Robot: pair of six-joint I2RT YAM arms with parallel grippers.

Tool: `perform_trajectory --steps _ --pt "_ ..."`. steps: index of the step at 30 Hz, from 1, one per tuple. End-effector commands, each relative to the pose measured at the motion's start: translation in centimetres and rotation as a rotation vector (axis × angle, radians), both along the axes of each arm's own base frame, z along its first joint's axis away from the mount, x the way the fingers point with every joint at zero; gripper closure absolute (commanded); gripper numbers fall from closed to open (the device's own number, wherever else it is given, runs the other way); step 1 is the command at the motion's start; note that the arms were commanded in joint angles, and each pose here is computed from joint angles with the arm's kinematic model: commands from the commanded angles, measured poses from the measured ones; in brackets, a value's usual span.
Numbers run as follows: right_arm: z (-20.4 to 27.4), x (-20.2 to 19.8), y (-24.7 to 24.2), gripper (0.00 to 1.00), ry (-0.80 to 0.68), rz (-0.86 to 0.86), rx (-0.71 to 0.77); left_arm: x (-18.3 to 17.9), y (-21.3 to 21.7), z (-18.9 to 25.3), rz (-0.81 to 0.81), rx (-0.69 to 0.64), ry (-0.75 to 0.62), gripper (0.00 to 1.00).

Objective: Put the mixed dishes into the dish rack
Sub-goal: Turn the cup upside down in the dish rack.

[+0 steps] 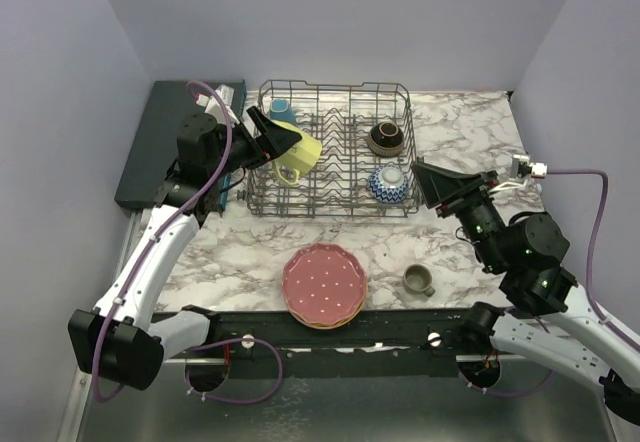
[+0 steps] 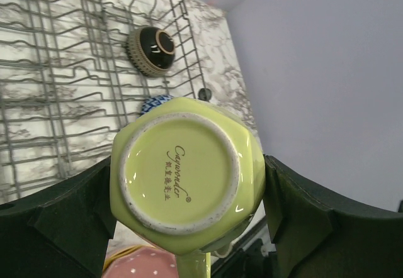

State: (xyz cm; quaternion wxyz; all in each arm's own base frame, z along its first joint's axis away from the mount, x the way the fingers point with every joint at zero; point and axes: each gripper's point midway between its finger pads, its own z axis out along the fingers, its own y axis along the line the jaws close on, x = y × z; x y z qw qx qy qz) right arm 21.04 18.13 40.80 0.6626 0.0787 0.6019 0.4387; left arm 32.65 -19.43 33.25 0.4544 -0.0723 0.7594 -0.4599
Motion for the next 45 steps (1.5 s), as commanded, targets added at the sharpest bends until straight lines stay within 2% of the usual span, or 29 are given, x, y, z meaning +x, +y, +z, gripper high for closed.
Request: perform_trajectory --steps 1,13,25,45 --pt "-1.6 0.3 -1.3 0.59 0.031 -0.066 -0.078 2.2 2.1 2.9 0.126 0.096 -0.139 1.0" --pt "-3.5 0.1 -3.0 0.58 0.066 -0.116 -0.117 6.0 4.9 -0.9 0.351 0.339 -0.101 1.0" --pt "-4.6 0.0 -3.8 0.57 0.09 -0.142 -0.119 9.9 3.3 -5.3 0.536 0.564 -0.052 1.0" --pt "-6.0 0.4 -4.6 0.54 0.109 -0.193 -0.138 15.6 5.2 -11.3 0.838 0.723 0.046 1.0"
